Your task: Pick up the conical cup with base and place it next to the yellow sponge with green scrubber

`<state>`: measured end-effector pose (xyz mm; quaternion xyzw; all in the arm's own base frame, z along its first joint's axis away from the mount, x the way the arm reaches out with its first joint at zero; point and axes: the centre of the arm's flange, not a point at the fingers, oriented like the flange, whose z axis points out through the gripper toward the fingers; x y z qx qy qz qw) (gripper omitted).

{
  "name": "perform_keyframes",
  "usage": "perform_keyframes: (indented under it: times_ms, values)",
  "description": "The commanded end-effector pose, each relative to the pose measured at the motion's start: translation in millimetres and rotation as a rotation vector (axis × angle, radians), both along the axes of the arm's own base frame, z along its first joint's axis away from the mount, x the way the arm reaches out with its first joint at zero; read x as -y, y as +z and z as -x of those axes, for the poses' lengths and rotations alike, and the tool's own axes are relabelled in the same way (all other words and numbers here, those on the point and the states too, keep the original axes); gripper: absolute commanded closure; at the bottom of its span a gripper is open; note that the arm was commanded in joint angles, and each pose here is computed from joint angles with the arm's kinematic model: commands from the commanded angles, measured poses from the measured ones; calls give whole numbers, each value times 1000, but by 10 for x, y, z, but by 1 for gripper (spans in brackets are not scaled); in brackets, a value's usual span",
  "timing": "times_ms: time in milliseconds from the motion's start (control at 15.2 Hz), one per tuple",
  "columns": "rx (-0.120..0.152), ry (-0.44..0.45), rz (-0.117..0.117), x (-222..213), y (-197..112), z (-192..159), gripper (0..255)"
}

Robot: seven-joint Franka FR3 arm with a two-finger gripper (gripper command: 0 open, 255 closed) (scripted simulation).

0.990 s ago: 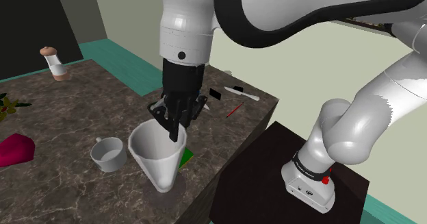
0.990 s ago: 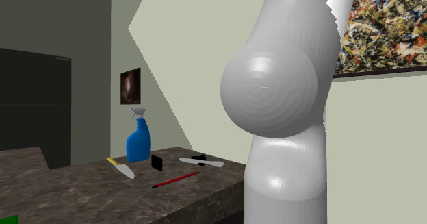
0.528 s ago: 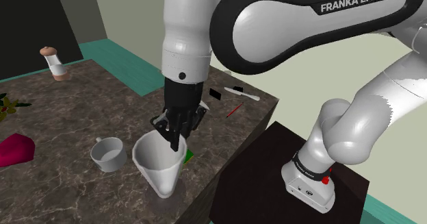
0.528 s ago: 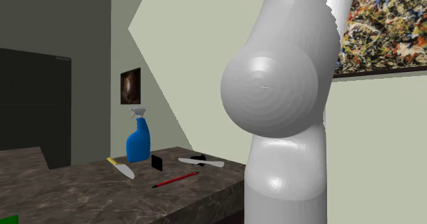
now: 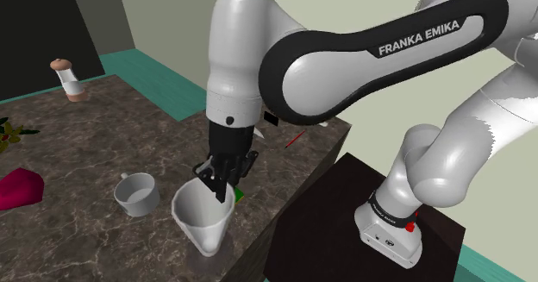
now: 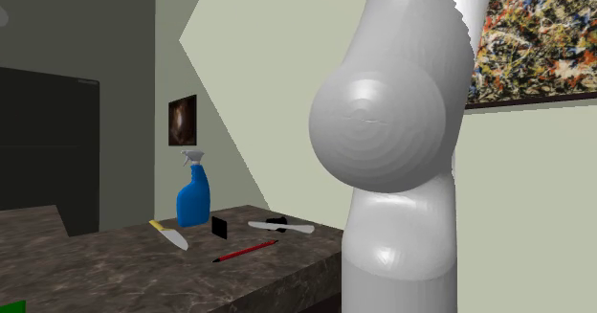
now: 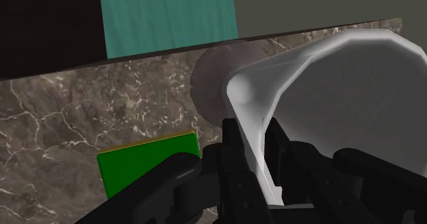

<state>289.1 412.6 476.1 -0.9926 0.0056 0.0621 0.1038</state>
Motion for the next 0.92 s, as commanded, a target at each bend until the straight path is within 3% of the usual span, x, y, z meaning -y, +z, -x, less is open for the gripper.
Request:
perform_keyframes:
  times_ms: [0, 594, 858]
  values:
    - [1, 0, -1, -3, -112, -3, 255]
    - [1, 0, -1, -3, -602, -3, 255]
    - [1, 0, -1, -3, -602, -3, 255]
